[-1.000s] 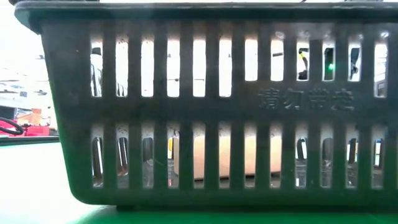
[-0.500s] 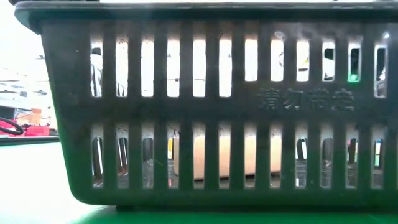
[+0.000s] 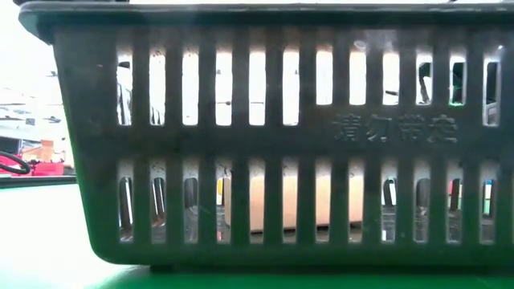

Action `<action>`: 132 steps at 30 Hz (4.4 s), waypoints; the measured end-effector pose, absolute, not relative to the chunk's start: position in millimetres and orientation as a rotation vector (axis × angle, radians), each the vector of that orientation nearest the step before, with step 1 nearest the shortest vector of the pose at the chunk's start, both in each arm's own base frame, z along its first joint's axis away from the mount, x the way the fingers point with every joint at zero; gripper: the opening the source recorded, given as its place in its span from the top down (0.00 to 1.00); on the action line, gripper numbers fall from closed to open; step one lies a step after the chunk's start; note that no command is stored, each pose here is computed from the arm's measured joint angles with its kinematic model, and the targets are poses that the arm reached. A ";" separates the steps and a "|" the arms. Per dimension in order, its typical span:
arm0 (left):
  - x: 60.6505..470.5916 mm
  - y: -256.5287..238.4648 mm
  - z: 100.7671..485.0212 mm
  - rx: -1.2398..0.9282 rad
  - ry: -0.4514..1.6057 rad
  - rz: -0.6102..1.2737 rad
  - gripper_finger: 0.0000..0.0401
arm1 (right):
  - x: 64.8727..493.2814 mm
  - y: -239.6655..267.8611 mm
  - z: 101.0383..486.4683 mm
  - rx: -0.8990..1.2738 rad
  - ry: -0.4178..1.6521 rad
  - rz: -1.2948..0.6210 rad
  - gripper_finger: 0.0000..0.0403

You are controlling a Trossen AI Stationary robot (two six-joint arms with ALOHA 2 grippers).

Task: Sort & place blocks by color
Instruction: Put the top orange block into the orange bin

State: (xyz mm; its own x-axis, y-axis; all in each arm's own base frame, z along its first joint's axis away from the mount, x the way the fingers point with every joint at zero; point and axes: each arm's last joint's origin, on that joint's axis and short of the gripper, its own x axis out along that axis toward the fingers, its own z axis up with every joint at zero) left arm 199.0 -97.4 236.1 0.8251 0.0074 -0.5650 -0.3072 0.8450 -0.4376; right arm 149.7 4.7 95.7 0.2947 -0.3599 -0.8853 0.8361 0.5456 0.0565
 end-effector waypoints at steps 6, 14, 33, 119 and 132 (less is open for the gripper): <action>200.1 -98.0 237.9 -0.556 0.563 0.167 0.55 | 153.5 6.5 114.7 0.681 0.845 -0.728 0.71; 200.2 -98.1 238.0 -0.560 0.562 0.167 0.55 | 149.9 13.5 142.6 0.895 0.758 -0.464 0.60; 200.3 -98.1 238.0 -0.563 0.561 0.168 0.55 | 143.5 48.1 142.6 0.461 0.755 -0.305 0.60; 207.7 -86.8 244.0 -0.482 0.437 0.273 0.55 | 197.4 21.3 132.1 -0.010 1.371 0.004 0.43; 207.7 -86.8 244.0 -0.467 0.439 0.269 0.55 | 197.4 20.8 130.4 -0.013 1.382 -0.026 0.70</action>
State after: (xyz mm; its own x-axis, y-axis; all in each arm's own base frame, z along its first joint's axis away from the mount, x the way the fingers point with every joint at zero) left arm 207.7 -86.8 244.0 0.8726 0.1497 -0.4649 -0.3465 0.8607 -0.3731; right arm 197.4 20.8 130.4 0.1878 -0.0263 -0.9819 0.0107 0.9996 -0.0247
